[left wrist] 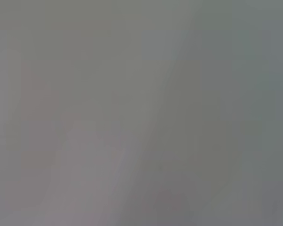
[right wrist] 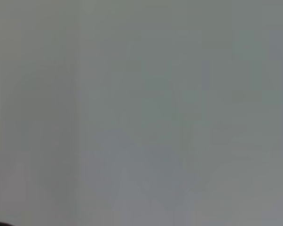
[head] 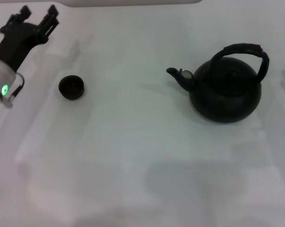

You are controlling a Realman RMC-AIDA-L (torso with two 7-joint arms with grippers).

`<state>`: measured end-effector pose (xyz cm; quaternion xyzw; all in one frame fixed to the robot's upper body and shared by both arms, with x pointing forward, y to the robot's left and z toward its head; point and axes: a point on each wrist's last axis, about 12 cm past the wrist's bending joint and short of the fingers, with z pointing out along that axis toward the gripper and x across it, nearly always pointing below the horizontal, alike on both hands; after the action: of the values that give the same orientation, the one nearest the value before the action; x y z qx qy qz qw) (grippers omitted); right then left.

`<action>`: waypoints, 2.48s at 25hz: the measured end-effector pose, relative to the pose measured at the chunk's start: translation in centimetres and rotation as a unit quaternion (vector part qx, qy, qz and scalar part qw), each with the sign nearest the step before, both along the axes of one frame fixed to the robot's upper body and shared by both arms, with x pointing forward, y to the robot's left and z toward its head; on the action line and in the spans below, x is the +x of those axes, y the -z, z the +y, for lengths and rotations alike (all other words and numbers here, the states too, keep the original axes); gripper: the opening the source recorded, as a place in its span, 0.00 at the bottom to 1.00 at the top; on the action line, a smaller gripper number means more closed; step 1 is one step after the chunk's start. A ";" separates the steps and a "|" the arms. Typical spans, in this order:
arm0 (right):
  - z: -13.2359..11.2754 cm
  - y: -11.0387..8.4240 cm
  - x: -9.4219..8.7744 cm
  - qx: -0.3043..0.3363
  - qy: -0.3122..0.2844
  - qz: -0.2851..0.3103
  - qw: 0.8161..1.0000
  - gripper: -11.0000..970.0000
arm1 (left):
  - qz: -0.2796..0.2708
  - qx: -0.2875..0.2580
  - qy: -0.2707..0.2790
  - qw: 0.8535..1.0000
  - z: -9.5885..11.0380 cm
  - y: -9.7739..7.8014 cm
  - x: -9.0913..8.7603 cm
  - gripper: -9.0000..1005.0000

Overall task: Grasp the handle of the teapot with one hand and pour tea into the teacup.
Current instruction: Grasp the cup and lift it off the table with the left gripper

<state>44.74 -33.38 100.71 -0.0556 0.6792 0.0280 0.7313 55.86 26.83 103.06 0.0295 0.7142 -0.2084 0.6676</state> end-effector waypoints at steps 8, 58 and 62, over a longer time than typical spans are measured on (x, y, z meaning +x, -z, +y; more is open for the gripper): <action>-0.1 0.2 0.2 0.000 0.004 0.009 1.000 0.79 | 0.079 0.044 0.094 0.991 -0.5 -2.4 4.9 0.79; 0.2 0.2 1.8 -0.005 -0.002 0.027 1.000 0.80 | 0.365 0.212 0.264 0.867 -0.7 -7.4 7.2 0.87; 0.2 0.3 1.7 -0.006 -0.001 0.028 1.000 0.79 | 0.372 0.214 0.261 0.865 -0.6 -7.4 7.1 0.87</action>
<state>46.49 -33.21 100.46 -0.0597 0.6995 0.0264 0.7116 62.98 26.26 110.41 0.2771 0.9028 -0.2126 0.2511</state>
